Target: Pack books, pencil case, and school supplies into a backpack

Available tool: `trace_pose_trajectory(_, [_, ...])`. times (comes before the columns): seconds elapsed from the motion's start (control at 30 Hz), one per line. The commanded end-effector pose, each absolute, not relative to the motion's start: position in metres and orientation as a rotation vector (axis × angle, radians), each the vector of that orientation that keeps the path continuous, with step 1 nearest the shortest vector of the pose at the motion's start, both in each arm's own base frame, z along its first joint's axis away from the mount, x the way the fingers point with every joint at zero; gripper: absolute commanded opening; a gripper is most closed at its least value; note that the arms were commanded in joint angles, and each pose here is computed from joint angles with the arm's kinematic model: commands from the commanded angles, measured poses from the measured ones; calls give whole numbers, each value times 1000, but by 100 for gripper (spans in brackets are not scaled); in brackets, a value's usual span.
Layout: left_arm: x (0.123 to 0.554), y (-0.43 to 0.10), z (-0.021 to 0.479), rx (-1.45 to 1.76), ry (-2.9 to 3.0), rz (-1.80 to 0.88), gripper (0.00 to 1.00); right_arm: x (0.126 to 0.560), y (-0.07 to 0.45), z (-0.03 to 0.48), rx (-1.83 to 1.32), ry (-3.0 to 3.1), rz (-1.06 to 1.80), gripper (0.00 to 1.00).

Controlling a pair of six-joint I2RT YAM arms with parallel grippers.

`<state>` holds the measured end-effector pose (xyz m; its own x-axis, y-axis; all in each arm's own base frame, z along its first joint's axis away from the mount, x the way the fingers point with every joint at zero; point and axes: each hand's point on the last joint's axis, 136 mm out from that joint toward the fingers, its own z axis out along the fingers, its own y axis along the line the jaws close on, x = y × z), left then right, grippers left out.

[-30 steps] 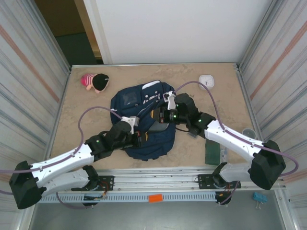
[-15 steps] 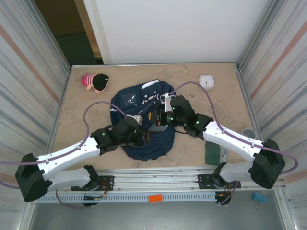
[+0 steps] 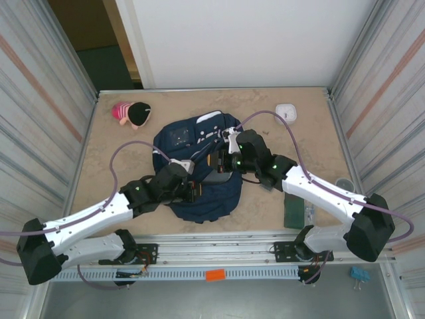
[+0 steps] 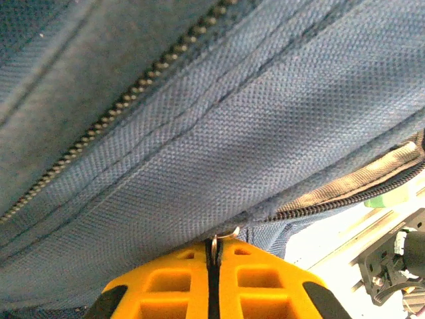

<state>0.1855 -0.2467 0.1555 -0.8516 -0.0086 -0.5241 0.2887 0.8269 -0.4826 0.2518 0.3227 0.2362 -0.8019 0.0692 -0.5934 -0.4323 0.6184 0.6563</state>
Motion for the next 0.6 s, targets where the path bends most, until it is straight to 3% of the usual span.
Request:
trace_pose_trajectory(0.0, [188, -237, 149, 188, 2479, -729, 0, 255, 331, 284, -363, 2112, 1224, 0])
trace_pose_trajectory(0.47, [179, -210, 128, 209, 2463, -670, 0, 295, 288, 281, -239, 2135, 1291, 0])
trace_pose_trajectory(0.5, [181, -213, 134, 215, 2435, -702, 0, 295, 289, 280, -229, 2136, 1303, 1])
trace_pose_trajectory(0.57, [184, -224, 147, 247, 2368, -772, 0, 291, 293, 276, -200, 2138, 1340, 18])
